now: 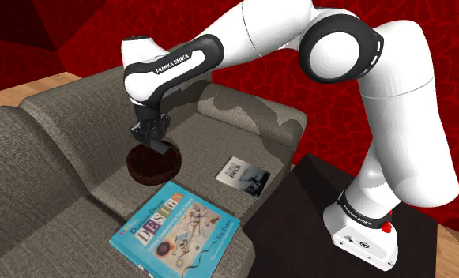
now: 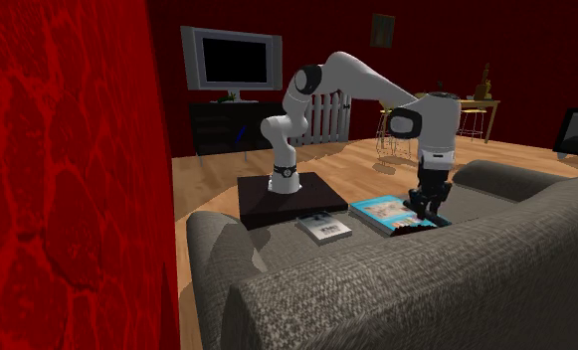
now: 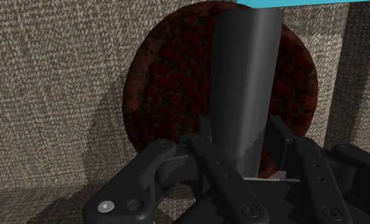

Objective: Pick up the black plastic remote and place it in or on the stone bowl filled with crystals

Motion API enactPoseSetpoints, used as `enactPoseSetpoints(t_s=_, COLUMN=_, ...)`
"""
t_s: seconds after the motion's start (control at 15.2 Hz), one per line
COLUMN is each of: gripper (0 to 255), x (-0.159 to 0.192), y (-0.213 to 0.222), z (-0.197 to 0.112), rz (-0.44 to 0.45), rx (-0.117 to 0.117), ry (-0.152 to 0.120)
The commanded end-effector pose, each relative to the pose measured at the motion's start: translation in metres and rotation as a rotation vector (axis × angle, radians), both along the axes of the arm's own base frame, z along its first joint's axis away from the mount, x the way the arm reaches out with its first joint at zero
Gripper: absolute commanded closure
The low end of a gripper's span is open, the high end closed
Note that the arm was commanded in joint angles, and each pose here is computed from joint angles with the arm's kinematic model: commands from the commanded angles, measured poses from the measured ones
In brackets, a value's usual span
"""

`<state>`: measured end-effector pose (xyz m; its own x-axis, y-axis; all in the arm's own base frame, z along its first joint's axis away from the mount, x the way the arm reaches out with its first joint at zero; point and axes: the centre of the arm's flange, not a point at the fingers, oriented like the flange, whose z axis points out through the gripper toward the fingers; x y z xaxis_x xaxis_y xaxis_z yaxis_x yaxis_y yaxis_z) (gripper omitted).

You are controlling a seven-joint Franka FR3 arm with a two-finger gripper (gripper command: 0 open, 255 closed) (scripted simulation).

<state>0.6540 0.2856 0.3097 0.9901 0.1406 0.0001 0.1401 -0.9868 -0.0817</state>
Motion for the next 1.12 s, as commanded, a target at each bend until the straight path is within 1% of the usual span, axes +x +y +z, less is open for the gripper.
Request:
enactPoseSetpoints(t_s=0.0, gripper=255, x=0.001, y=0.004, z=-0.008, rz=-0.001, rx=0.000, ry=0.000)
enactPoseSetpoints(t_s=0.53, gripper=255, x=0.001, y=0.004, z=-0.051, rz=-0.001, rx=0.000, ry=0.000)
enactPoseSetpoints(t_s=1.06, gripper=255, x=0.001, y=0.004, z=-0.053, rz=-0.001, rx=0.000, ry=0.000)
